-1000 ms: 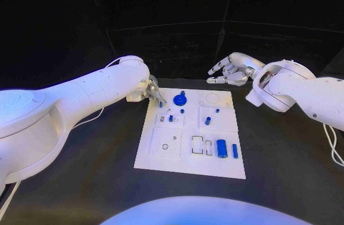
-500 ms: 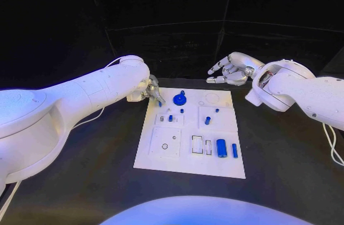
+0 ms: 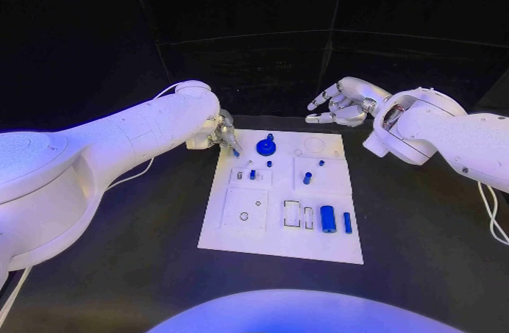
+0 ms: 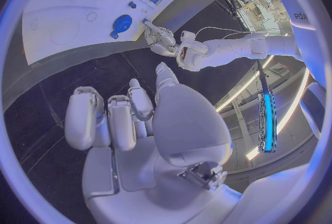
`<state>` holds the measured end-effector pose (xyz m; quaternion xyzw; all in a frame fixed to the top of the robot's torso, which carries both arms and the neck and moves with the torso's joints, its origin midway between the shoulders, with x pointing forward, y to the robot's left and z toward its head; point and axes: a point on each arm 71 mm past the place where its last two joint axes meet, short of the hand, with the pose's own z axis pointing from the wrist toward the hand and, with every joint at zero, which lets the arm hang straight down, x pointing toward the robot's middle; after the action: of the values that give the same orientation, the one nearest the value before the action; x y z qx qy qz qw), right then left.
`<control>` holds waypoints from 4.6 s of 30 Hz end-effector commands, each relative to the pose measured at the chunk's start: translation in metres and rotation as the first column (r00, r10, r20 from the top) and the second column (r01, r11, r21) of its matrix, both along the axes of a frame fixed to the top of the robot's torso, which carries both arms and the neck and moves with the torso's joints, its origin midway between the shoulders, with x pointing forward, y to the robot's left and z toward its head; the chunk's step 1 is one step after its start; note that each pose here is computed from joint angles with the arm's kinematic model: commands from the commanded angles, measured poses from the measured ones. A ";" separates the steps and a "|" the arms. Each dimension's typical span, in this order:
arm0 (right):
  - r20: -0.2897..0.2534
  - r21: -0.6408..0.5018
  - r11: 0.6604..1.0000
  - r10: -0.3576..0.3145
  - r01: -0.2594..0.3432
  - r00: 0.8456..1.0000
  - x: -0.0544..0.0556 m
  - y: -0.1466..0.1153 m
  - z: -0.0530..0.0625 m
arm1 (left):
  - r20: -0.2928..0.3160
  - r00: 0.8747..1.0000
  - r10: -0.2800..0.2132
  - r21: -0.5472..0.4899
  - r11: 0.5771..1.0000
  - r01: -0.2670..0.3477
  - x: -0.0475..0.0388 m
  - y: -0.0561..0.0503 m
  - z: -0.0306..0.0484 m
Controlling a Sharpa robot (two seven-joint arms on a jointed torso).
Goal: Assemble the parts on the task board
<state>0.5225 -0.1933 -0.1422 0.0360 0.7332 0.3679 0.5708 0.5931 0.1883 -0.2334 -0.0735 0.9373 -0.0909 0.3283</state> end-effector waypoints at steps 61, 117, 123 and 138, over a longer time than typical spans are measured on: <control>-0.015 -0.016 1.000 -0.006 0.006 1.000 0.001 -0.008 -0.001 | 0.145 0.989 -0.040 -0.119 0.991 0.058 -0.0639 0.006 -0.0064; -0.018 -0.017 1.000 -0.002 0.002 1.000 0.001 -0.007 -0.001 | 0.045 0.995 -0.093 -0.073 0.993 0.096 -0.0771 -0.002 -0.0210; -0.018 -0.017 1.000 -0.002 0.002 1.000 0.001 -0.007 -0.001 | 0.027 0.994 -0.106 -0.064 0.992 0.107 -0.0776 -0.005 -0.0220; -0.017 -0.017 1.000 -0.002 0.002 1.000 0.001 -0.007 -0.001 | 0.009 0.994 -0.107 -0.046 0.993 0.107 -0.0759 -0.007 -0.0235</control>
<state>0.5234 -0.2009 -0.1443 0.0382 0.7415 0.3593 0.5653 0.5205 0.1805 -0.2517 -0.0398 0.9285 -0.1428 0.3405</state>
